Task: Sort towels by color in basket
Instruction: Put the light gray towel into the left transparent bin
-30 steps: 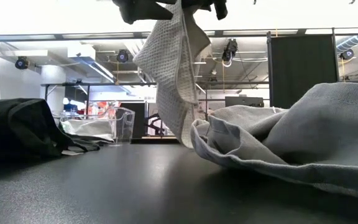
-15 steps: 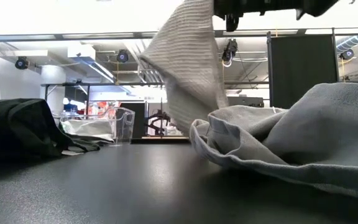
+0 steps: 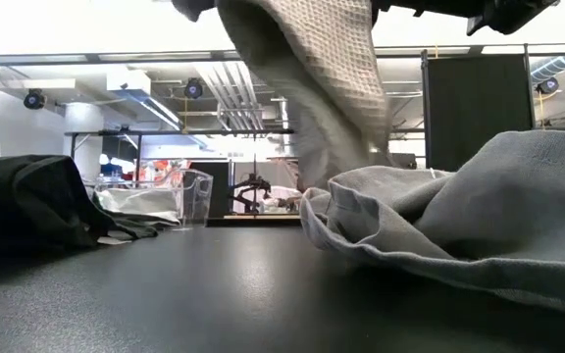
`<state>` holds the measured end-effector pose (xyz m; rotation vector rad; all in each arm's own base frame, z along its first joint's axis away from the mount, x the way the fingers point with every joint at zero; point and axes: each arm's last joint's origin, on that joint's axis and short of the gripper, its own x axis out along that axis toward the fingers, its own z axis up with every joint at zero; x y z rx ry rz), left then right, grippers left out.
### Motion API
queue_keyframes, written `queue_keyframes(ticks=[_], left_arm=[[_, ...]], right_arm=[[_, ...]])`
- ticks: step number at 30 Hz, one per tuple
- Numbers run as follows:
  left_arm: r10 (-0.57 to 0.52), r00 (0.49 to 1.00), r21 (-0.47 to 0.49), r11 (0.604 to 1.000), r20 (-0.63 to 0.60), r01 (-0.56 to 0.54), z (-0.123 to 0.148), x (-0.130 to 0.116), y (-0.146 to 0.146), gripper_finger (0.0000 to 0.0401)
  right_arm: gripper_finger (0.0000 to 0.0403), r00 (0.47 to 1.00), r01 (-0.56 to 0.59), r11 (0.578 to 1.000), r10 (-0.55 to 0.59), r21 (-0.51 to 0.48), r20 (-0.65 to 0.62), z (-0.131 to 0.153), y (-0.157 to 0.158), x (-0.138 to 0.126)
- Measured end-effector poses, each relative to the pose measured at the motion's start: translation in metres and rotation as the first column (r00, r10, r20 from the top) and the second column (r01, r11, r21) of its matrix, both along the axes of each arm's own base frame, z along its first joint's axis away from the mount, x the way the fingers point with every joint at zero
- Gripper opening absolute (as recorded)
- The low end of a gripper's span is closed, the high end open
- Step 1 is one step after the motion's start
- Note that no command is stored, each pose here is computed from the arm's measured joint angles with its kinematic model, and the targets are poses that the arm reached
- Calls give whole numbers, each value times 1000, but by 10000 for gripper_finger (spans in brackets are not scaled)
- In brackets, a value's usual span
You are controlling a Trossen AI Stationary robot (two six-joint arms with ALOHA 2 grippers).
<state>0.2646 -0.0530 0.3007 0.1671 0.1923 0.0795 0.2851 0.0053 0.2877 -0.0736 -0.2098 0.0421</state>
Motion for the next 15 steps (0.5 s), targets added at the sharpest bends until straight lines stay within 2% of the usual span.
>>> queue_keyframes(ticks=[5,11,15], left_arm=[[32,999,-31,999,-14,-33,-15,16,3,270],[4,1000,-43,999,24,-3,-10,20,2,270],[21,999,-125,992,37,-16,-5,16,3,270]], right_arm=[[8,1000,0,1000,0,5,-1,0,0,0],[8,1000,7,1000,-6,22,-26,-2,0,0],[8,998,39,999,-38,28,-45,-4,-1,1]])
